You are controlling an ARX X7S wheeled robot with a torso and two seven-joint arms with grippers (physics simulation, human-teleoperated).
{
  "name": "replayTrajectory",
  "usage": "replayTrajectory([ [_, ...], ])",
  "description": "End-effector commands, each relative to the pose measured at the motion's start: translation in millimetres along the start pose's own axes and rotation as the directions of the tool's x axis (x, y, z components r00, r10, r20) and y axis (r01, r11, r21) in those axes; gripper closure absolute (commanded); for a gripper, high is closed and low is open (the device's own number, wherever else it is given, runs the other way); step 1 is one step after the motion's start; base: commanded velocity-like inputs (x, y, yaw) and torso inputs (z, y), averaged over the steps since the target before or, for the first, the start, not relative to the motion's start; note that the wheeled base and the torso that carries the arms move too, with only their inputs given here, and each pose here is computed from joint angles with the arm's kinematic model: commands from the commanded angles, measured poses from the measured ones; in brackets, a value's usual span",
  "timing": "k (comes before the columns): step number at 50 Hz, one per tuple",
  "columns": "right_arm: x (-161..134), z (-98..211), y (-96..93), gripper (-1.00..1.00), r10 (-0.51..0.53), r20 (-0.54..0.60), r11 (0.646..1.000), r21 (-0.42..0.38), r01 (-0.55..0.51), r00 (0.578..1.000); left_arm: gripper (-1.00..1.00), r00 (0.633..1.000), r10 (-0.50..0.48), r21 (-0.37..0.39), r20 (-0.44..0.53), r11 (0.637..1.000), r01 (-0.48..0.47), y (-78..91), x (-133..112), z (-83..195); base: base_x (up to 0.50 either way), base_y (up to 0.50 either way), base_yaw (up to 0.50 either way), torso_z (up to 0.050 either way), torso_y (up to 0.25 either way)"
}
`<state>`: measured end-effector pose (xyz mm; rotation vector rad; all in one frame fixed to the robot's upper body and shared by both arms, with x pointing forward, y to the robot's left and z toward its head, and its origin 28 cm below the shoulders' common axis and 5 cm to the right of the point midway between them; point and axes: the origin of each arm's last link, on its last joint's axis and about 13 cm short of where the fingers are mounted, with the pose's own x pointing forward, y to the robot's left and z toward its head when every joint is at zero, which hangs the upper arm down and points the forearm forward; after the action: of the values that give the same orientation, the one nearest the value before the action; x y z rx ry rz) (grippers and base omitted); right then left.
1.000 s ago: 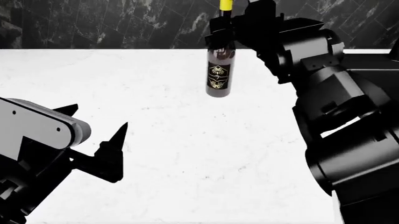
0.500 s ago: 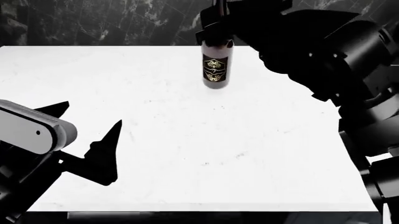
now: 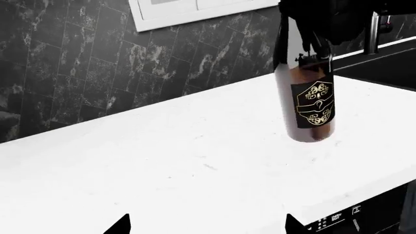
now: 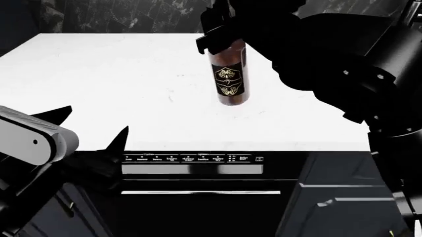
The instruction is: Move the drinks to the dining counter.
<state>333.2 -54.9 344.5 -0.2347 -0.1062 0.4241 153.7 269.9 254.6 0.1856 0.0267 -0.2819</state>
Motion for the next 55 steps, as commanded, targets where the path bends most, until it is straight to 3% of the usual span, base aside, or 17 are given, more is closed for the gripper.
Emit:
replayTrajectory([
  [1,-3.1,17.6,-7.2,1.00,-0.098,0.087,0.992,-0.075,0.105,0.991,-1.00,1.000,0.006,-0.001,0.004,1.000,-0.006,1.3,-1.5,1.1,-0.50,0.31,0.00,0.000,0.000],
  [4,0.5,13.7,-7.1,1.00,-0.110,0.066,0.986,-0.116,0.117,0.992,-1.00,1.000,0.006,0.001,0.004,1.000,-0.006,1.0,-1.7,1.5,-0.50,0.31,0.00,0.000,0.003],
  [19,0.3,13.9,-7.2,1.00,-0.117,0.078,0.979,-0.158,0.128,0.990,-1.00,1.000,0.007,0.000,0.001,1.000,-0.007,1.3,-2.4,0.5,-0.45,-0.01,0.39,0.001,0.001],
  [55,-0.7,19.7,-4.7,1.00,-0.080,0.089,0.982,-0.165,0.094,0.993,-1.00,1.000,0.004,0.002,0.004,1.000,-0.004,1.0,-3.5,2.5,-0.31,-0.06,0.50,0.001,0.002],
])
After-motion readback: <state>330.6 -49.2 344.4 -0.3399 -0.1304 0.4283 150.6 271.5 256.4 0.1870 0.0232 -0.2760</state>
